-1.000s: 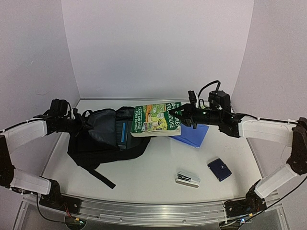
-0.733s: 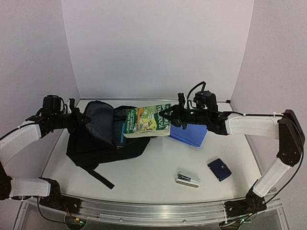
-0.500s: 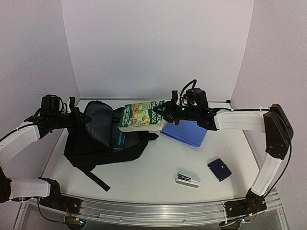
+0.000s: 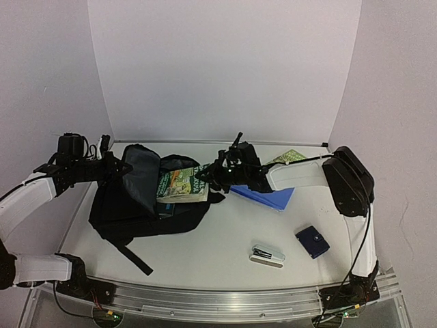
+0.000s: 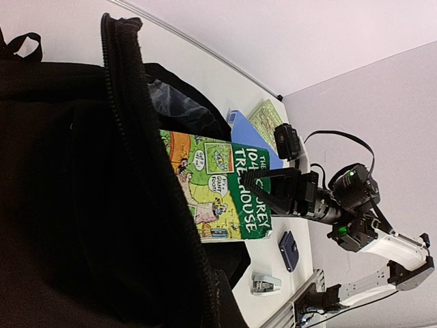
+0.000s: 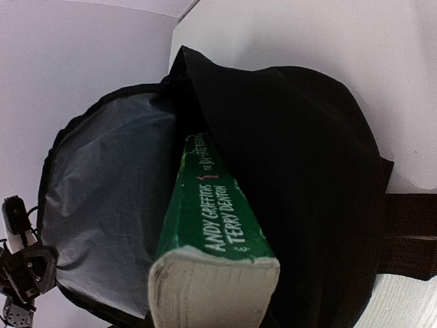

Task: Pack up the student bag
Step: Place the book in the student bag.

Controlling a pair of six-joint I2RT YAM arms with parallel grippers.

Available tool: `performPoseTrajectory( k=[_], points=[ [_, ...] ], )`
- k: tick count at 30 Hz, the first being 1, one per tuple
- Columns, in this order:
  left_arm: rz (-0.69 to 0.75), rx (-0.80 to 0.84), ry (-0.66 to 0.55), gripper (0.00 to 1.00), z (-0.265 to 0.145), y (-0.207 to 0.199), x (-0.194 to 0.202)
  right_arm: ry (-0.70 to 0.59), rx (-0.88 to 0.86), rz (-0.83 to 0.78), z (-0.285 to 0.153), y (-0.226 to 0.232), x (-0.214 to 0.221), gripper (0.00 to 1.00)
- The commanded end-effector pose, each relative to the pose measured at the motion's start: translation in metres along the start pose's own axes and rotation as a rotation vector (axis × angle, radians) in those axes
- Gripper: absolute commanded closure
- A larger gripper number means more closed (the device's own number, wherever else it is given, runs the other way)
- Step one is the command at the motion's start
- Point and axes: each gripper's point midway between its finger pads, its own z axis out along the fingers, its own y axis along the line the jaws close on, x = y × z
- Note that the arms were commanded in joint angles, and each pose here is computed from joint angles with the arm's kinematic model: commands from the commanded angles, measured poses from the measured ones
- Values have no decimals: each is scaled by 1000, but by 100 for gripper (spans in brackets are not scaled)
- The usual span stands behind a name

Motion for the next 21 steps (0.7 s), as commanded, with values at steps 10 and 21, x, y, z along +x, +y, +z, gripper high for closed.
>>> performPoseTrajectory(
  k=[10,21],
  points=[
    [139,211,12,100,-13,-56,-14,69,-9,-87,57,27,30,100],
    [70,221,49,100,-1,-44,-1,93,-28,-199,101,43,73,76]
  ],
)
